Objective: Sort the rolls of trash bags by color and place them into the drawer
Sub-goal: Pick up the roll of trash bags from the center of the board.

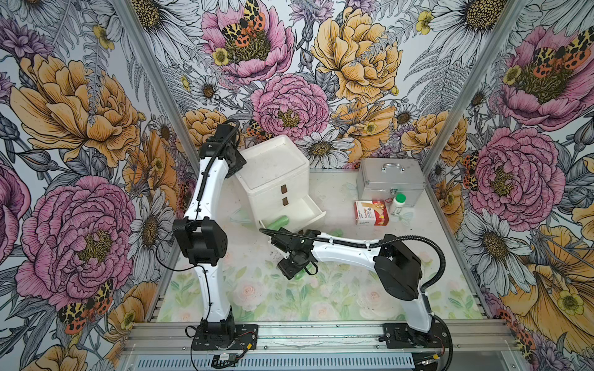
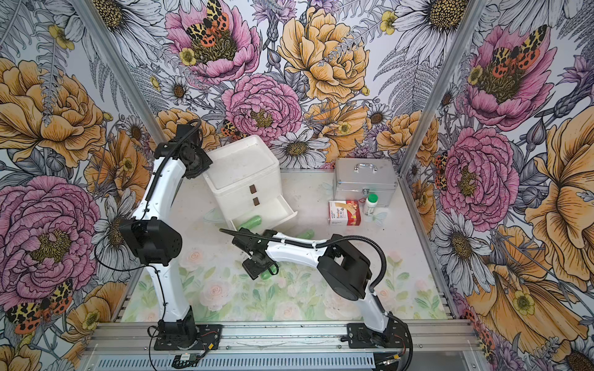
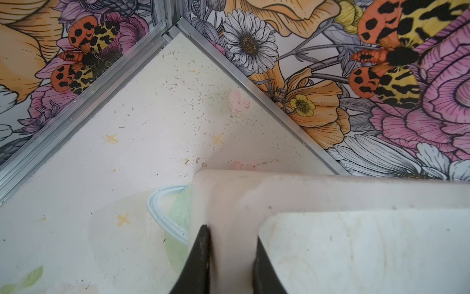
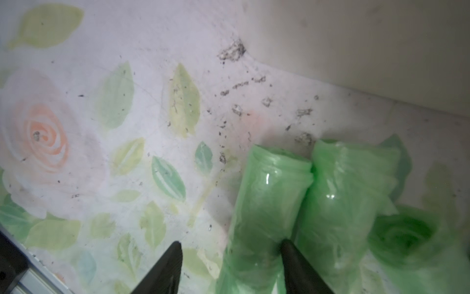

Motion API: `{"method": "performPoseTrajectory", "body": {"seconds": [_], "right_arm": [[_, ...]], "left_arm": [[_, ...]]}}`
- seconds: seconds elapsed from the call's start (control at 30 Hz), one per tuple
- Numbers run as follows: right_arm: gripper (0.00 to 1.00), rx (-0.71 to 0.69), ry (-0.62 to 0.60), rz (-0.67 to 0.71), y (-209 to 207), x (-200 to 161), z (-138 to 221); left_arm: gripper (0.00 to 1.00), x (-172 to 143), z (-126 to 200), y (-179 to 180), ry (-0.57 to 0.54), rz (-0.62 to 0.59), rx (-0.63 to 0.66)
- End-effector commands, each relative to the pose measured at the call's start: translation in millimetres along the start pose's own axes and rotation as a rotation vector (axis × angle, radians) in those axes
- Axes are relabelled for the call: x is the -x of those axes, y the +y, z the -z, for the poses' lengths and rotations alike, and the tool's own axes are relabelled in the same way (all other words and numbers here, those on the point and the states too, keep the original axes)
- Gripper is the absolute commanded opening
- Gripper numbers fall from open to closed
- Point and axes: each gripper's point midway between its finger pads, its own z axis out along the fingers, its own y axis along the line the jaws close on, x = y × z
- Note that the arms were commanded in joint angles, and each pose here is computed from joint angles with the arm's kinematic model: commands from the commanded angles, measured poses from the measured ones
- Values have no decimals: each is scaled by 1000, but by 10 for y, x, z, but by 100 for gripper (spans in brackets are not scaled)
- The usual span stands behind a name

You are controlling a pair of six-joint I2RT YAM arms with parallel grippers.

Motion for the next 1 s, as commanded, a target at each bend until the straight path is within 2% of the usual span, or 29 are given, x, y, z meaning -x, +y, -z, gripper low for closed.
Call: {"method": "performPoseTrajectory", "body": {"seconds": [0.0, 0.27, 0.47, 0.53, 0.63, 0.77, 0.83, 0.97], "right_arm": [[62, -23, -8, -11, -117, 118, -64], [59, -25, 37, -32, -162, 23, -229], [41, -24, 40, -54, -167, -28, -189], [38, 6, 31, -71, -123, 2, -113], [35, 94, -22, -85, 11, 147, 175], [32, 109, -165, -118, -164, 461, 732], [32, 111, -234, -189, -387, 620, 1005], [31, 128, -334, -447, -943, 873, 1380]], "left_arm": [[0, -1058, -524, -554, 417, 144, -154], [0, -1071, -545, -526, 420, 147, -145], [0, -1083, -558, -541, 422, 146, -145], [0, -1095, -563, -545, 424, 144, -143], [0, -1100, -563, -557, 425, 142, -146], [0, -1099, -548, -556, 423, 140, -146], [0, -1110, -549, -551, 426, 141, -144], [0, -1121, -541, -553, 425, 138, -143]]}}
